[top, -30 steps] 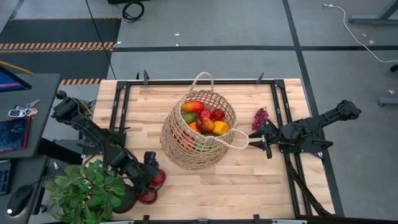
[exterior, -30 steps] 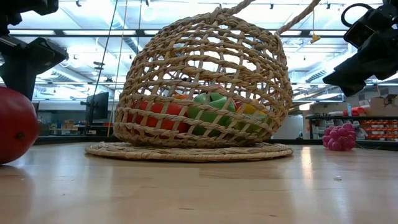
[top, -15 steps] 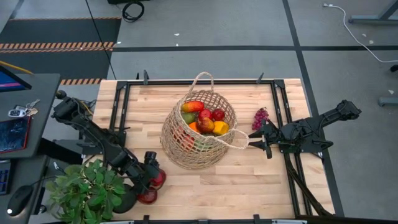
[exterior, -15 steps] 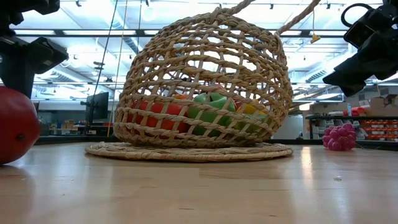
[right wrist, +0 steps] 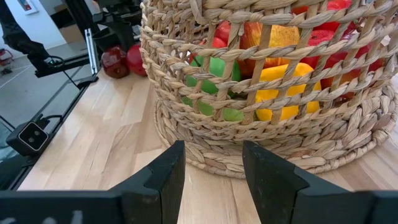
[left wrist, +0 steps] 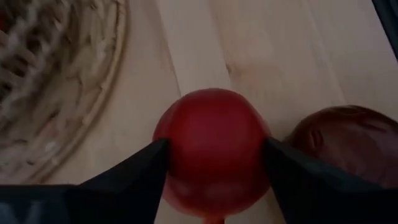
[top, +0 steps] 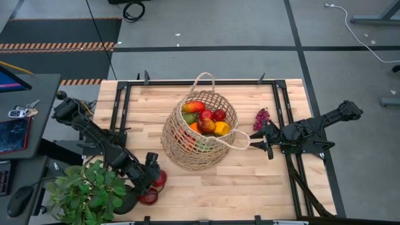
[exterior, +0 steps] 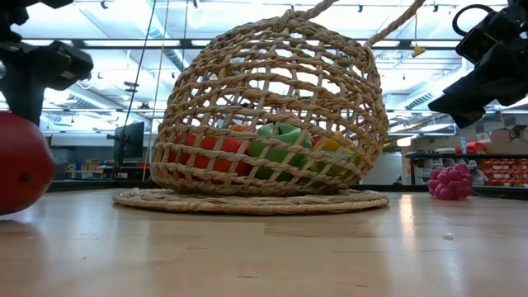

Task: Build produce basket
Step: Put the pomegranate into the basket

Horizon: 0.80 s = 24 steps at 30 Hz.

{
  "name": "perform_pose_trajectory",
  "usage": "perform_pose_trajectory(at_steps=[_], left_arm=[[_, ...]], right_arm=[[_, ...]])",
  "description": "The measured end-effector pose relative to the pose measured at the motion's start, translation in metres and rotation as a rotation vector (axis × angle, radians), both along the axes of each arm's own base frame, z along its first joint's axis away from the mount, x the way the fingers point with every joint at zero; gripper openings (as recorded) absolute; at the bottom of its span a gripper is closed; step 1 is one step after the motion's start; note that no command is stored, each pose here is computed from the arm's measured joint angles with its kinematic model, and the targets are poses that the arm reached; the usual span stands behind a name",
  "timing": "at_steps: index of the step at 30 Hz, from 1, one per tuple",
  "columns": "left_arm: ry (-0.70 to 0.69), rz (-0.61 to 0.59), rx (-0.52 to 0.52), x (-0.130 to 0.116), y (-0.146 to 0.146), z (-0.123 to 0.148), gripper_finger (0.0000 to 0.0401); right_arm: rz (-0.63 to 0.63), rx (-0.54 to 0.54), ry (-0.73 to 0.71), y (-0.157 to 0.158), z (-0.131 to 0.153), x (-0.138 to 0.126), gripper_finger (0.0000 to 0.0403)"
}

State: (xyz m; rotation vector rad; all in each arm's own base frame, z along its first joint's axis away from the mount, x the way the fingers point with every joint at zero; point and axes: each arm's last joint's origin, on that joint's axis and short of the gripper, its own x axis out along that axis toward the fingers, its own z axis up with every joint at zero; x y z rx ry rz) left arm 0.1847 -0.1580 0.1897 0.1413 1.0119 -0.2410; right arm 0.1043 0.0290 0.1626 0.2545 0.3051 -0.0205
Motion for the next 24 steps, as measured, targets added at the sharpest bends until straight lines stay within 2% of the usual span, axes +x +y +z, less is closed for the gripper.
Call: perform_pose_trajectory(at_steps=[5,12,20,24], left_arm=[[-0.016,-0.001,0.037,0.002,0.001,0.003,0.0254],[-0.007,0.016,0.052,0.004,0.006,0.004,0.0230],[-0.041,0.115,0.249,0.006,0.023,0.001,0.0228],[-0.037,0.151,0.233,0.008,0.025,0.001,0.0228]], right_arm=[[0.000,0.000,0.000,0.000,0.000,0.000,0.0166],[0.000,0.000,0.000,0.000,0.000,0.000,0.0167],[0.000,0.000,0.000,0.000,0.000,0.000,0.0167],[0.000,0.000,0.000,0.000,0.000,0.000,0.0167]])
